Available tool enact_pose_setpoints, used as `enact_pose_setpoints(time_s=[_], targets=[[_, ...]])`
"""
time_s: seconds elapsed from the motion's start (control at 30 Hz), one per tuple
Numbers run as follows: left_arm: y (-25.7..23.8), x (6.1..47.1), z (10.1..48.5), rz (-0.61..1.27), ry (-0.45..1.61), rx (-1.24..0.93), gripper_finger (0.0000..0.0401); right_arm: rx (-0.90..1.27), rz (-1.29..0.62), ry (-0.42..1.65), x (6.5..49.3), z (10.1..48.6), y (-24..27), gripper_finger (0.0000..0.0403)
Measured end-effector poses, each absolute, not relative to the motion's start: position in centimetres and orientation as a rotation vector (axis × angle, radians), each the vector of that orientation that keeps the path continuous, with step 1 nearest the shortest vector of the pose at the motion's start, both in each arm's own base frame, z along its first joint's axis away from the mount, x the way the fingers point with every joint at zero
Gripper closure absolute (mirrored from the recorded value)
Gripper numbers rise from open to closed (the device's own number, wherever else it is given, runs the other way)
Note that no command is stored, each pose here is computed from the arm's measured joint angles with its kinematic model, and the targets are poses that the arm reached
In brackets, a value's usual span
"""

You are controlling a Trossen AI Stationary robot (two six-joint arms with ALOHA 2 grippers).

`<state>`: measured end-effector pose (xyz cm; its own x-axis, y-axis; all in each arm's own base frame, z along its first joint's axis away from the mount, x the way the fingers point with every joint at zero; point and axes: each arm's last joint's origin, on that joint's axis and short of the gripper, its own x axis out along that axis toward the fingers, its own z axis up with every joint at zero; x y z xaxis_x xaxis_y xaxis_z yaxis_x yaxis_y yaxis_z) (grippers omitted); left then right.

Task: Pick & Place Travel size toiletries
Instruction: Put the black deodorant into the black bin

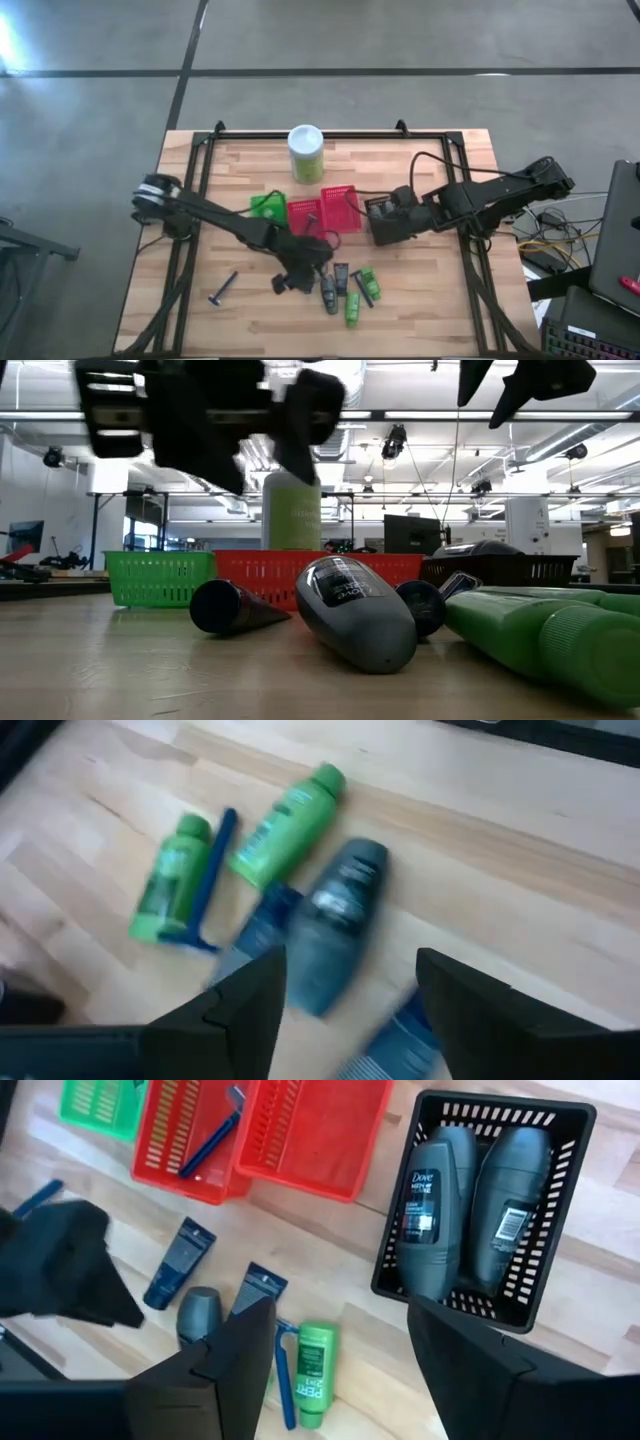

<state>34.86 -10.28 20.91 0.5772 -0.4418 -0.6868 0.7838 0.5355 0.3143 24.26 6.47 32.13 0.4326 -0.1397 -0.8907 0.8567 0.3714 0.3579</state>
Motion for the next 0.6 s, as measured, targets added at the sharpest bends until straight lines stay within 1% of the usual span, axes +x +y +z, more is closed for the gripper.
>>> enact_pose_setpoints(time_s=[0.17, 0.27, 0.43, 0.6], targets=[[-11.0, 37.6, 19.6, -0.852, 0.639, 0.692, 0.0152, 0.944, -0.735, 0.921, 24.2, 32.2, 6.5, 0.0168], [-11.2, 38.6, 19.3, -0.862, 0.653, 0.705, 0.0146, 0.945, -0.728, 0.930, 23.8, 32.4, 6.4, 0.0161], [-10.8, 39.4, 19.8, -0.857, 0.613, 0.741, 0.0138, 0.933, -0.730, 0.945, 22.8, 32.9, 6.1, 0.0150], [-10.7, 39.5, 18.1, -0.916, 0.645, 0.690, 0.0126, 0.922, -0.722, 0.947, 21.9, 33.4, 5.8, 0.0141]])
